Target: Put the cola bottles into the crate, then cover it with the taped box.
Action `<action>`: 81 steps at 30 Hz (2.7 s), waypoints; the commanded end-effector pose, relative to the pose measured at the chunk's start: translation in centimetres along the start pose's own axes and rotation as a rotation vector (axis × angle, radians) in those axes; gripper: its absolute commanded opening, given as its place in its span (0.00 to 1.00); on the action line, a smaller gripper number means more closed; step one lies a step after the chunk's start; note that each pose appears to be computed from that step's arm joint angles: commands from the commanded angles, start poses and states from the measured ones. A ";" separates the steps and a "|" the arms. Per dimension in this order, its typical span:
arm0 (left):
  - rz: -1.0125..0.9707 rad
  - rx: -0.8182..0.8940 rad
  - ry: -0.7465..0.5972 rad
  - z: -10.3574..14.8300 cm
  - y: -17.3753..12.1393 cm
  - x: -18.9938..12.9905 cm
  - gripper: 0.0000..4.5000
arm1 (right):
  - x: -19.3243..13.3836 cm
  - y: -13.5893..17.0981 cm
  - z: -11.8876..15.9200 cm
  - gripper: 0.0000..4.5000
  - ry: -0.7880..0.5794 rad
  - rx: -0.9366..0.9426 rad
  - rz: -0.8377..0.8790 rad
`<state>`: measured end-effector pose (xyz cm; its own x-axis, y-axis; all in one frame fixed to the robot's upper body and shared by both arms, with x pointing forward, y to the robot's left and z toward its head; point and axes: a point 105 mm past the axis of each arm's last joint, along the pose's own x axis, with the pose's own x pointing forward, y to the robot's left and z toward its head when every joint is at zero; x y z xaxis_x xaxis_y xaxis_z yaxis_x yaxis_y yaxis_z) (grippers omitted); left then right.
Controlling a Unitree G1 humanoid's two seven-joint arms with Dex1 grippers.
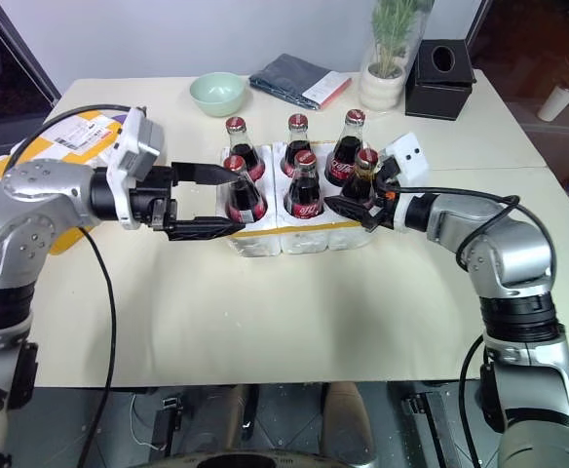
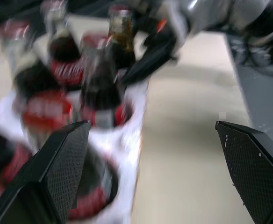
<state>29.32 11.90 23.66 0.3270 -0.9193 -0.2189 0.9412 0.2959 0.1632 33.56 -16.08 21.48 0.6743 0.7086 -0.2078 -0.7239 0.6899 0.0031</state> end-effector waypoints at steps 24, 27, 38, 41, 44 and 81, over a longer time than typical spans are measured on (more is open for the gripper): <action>1.109 0.303 1.032 -14.5 3.9 -27.8 1.00 | -9.5 3.0 6.2 1.00 -0.048 -0.243 0.251; 1.159 0.354 1.070 -16.3 5.6 -27.9 1.00 | -9.5 3.0 6.6 1.00 -0.059 -0.244 0.241; 1.208 0.476 1.147 -19.4 9.3 -27.5 1.00 | -10.5 3.0 7.2 1.00 -0.068 -0.253 0.175; 1.217 0.475 1.162 -19.9 9.9 -27.4 1.00 | -10.8 2.8 7.2 1.00 -0.066 -0.250 0.152; 1.194 0.479 1.150 -20.2 10.3 -26.7 0.94 | -11.0 2.7 7.1 1.00 -0.064 -0.250 0.135; 0.809 1.142 0.430 6.6 8.6 -7.2 0.30 | -11.0 0.1 4.2 1.00 -0.037 -0.198 0.030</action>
<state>35.40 20.64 31.46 0.9359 -0.3512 0.0270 0.0235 0.1386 0.9901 26.91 -22.99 26.86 0.6368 0.7415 -0.2113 -0.7705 0.6221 -0.1389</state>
